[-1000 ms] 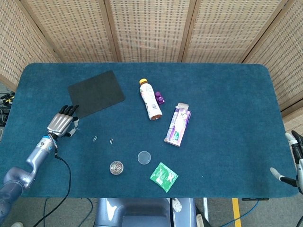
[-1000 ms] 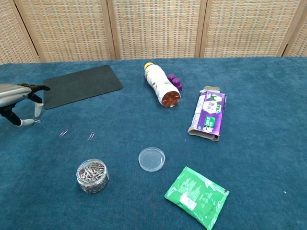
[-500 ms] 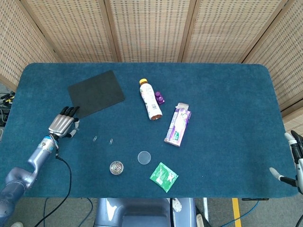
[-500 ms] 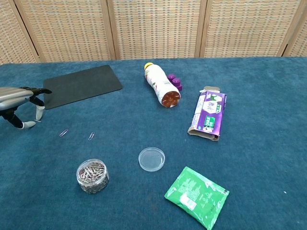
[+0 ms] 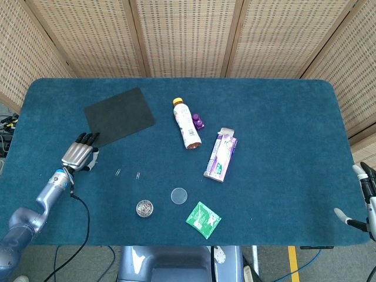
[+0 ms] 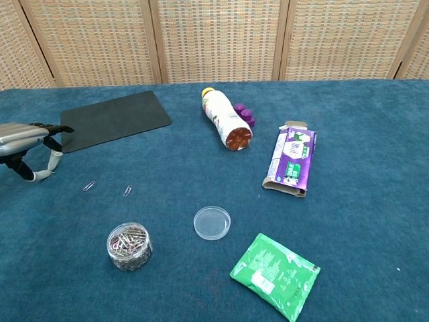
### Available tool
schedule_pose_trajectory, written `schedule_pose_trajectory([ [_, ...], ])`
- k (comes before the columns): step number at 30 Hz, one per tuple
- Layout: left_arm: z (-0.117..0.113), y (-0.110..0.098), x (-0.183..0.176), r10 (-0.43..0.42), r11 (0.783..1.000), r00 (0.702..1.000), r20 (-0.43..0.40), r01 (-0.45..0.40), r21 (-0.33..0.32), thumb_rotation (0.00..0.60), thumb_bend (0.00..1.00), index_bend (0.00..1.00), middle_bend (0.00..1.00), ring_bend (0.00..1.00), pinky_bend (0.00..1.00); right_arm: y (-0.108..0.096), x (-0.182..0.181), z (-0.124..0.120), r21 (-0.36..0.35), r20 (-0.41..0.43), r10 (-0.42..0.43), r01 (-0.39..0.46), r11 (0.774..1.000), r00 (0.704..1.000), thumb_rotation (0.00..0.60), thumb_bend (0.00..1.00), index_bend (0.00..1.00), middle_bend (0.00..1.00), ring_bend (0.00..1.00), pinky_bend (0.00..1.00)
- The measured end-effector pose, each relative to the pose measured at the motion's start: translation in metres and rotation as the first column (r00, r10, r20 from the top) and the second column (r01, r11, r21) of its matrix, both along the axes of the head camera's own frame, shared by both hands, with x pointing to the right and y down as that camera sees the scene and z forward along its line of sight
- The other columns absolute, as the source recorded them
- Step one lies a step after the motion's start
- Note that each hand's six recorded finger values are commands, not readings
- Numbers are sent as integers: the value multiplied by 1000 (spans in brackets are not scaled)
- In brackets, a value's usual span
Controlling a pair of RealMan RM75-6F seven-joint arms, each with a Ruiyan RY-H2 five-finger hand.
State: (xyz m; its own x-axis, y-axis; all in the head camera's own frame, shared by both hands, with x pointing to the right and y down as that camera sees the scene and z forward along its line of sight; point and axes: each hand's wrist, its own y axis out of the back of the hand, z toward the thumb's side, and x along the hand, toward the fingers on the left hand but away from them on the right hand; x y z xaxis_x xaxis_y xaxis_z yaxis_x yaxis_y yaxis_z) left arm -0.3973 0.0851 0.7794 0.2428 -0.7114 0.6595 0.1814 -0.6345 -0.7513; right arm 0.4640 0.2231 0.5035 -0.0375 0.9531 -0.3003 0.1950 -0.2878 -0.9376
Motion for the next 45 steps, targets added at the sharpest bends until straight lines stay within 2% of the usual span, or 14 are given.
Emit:
schedule_pose_trajectory([
  [5,0,0,0,4,1000,1000,4,-4,1,600,458,702,0,0,0,0,0,0,0,0,0,0,1000,1000,600,0,6,0,0,0],
  [15,-5,-3,2,6,1000,1000,-17,-6,22,600,462,708,0,0,0,0,0,-1,3,2,-2,2,1000,1000,600,0,6,0,0,0],
  [21,-23,-8,9,36,996,996,-86,-29,80,600,462,713,0,0,0,1,0,-3,6,9,-3,3,1000,1000,600,0,6,0,0,0],
  [27,-53,-5,33,130,983,969,-212,-97,158,600,462,718,0,0,0,2,0,-5,10,15,-6,6,1000,1000,600,0,6,0,0,0],
  [30,-66,5,49,187,975,945,-268,-144,172,600,462,721,0,0,0,2,0,-6,12,17,-8,8,1000,1000,600,0,6,0,0,0],
  [35,-83,35,82,279,958,896,-345,-236,163,600,462,721,0,0,0,3,0,-6,13,20,-9,9,1000,1000,600,0,6,0,0,0],
  [40,-100,71,115,364,931,849,-382,-334,145,600,462,721,0,0,0,3,2,-8,17,25,-6,6,1000,1000,600,0,6,0,0,0],
  [45,-108,101,135,409,909,819,-403,-404,103,600,462,721,0,0,0,3,3,-9,19,28,-6,5,1000,1000,600,0,6,0,0,0],
])
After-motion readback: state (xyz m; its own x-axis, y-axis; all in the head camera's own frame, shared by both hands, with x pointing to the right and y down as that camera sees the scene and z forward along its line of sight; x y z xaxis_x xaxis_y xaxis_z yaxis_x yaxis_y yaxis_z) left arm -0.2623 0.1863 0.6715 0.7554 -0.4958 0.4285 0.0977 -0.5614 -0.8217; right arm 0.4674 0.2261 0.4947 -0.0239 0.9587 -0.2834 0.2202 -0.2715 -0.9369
